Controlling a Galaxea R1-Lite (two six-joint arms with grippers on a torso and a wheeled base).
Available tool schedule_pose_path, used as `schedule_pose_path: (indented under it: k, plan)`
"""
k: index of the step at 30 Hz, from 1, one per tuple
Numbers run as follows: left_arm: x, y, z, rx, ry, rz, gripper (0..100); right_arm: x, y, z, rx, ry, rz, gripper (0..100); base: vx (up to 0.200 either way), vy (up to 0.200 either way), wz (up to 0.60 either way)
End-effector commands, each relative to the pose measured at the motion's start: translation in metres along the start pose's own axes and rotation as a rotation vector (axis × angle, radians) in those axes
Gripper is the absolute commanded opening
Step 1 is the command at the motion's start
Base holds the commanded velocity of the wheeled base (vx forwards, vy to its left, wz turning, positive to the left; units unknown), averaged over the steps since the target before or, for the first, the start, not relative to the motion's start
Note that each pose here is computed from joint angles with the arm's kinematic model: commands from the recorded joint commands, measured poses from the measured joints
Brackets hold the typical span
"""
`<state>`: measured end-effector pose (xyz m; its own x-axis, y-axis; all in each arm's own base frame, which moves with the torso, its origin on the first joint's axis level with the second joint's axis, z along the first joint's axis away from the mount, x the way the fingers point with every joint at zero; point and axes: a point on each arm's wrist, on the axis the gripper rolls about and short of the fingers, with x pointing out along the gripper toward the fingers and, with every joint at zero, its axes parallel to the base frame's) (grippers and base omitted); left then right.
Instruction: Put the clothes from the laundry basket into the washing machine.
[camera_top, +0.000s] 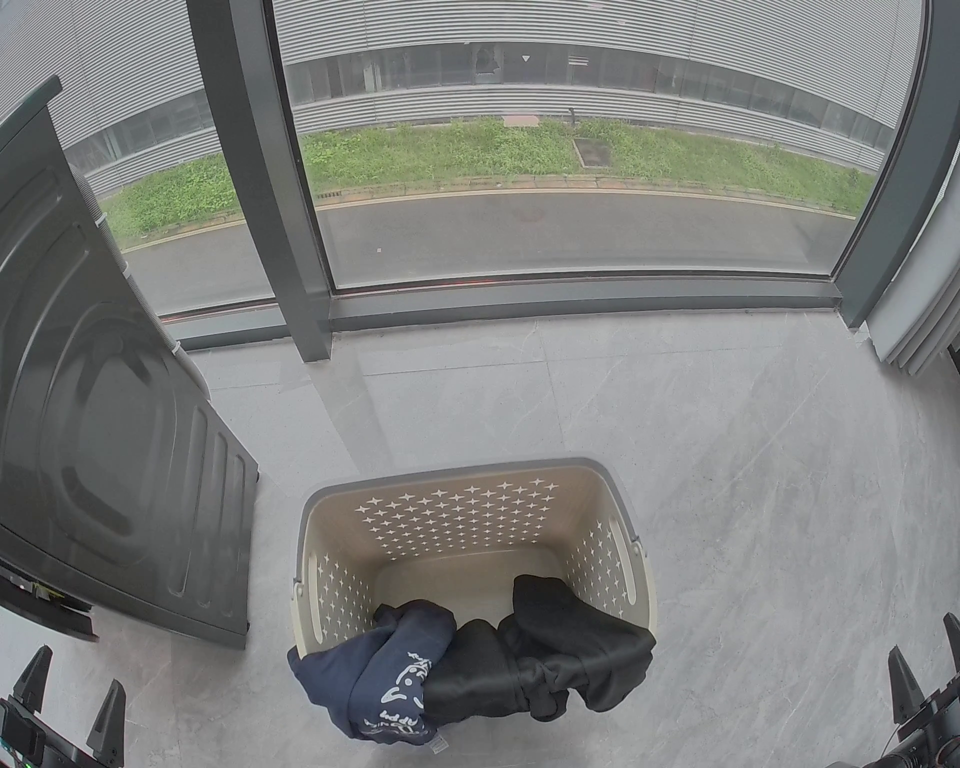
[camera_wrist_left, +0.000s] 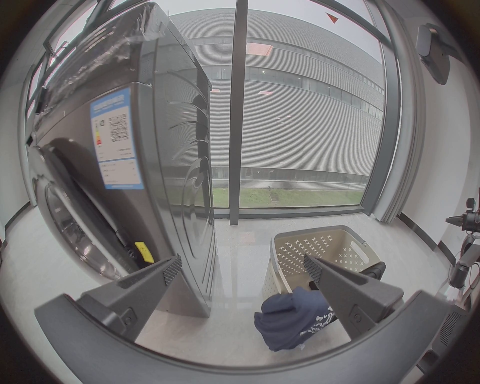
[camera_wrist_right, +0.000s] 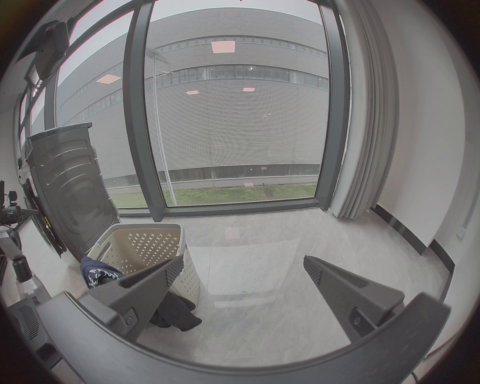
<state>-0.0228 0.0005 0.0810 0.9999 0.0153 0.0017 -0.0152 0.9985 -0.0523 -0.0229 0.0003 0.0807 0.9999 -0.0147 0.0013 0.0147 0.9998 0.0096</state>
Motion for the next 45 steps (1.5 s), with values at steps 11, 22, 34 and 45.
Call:
schedule_pose_path:
  k: [11,22,34,45]
  plan:
    - [0.0006,0.0002,-0.0045,0.005,0.008,0.002,100,0.0010,-0.0001,-0.0050,0.000,0.014,0.001,100,-0.200,0.000,0.00]
    - [0.0006,0.0002,-0.0045,0.006,0.008,0.000,100,0.0010,0.0000,-0.0050,0.000,0.014,-0.001,100,-0.200,0.000,0.00]
    - [0.0006,0.0002,-0.0045,0.000,0.008,0.000,100,0.0010,0.0000,-0.0050,0.001,0.014,-0.001,100,-0.017,0.033,0.00]
    - [0.0006,0.0002,-0.0045,0.002,0.008,0.000,100,0.0010,0.0000,-0.0050,0.001,0.014,-0.001,100,0.000,0.200,0.00]
